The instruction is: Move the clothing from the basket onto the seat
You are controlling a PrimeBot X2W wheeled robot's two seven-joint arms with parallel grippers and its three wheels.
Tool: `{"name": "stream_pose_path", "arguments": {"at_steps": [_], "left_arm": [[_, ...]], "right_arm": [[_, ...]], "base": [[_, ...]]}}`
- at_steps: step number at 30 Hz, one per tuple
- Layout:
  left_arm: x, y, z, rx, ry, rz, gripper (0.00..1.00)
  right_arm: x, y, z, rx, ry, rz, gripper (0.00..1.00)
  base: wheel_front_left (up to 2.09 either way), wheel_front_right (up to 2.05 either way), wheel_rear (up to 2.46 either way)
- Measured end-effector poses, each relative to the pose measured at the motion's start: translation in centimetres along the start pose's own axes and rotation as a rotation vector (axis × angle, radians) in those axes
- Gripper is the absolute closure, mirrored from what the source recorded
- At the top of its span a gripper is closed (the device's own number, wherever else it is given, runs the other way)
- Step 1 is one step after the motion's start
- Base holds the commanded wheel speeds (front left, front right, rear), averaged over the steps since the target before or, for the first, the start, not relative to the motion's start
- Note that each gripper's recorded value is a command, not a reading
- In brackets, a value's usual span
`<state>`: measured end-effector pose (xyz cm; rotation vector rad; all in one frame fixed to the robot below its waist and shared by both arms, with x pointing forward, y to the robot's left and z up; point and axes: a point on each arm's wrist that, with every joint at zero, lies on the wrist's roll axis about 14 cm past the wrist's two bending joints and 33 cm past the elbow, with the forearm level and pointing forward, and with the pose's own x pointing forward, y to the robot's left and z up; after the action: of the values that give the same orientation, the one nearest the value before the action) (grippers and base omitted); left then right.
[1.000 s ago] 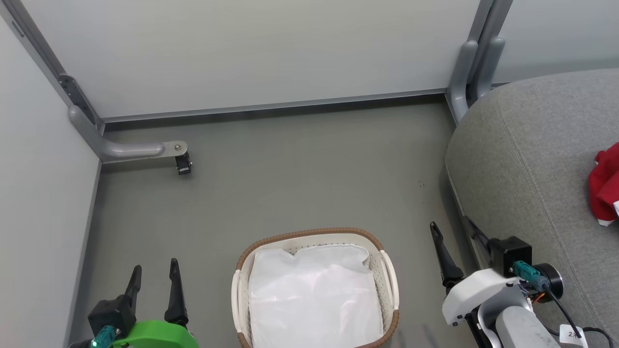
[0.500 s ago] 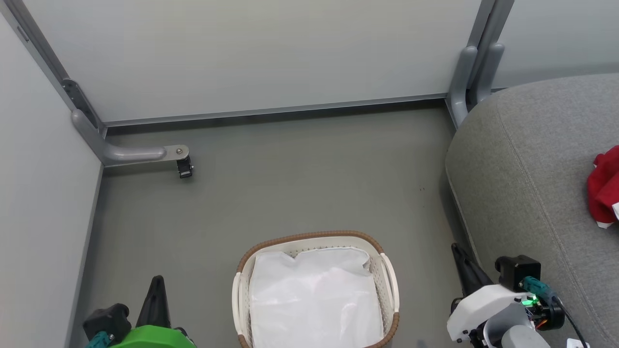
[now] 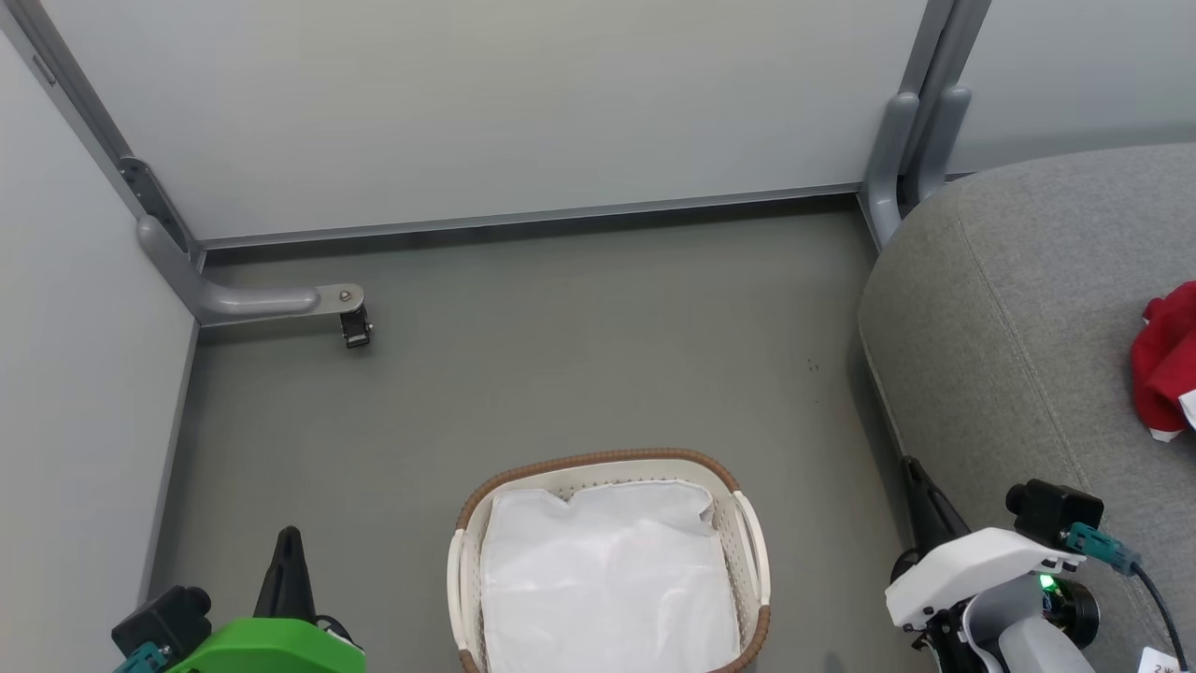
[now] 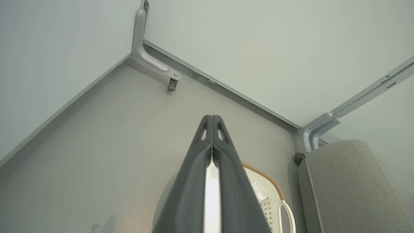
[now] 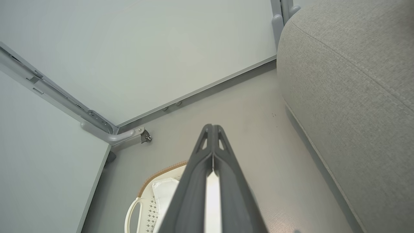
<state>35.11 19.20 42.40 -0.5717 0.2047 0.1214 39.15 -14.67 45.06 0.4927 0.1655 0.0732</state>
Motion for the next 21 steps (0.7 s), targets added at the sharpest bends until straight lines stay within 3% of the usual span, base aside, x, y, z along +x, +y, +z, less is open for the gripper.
{"name": "stream_pose_path", "arguments": {"at_steps": [21], "left_arm": [[0.6, -0.3, 1.5, -0.285, -0.013, -0.001, 1.00]], "right_arm": [[-0.3, -1.1, 1.6, 0.311, -0.037, -0.044, 1.00]], "base": [[0.00, 0.00, 0.00]]}}
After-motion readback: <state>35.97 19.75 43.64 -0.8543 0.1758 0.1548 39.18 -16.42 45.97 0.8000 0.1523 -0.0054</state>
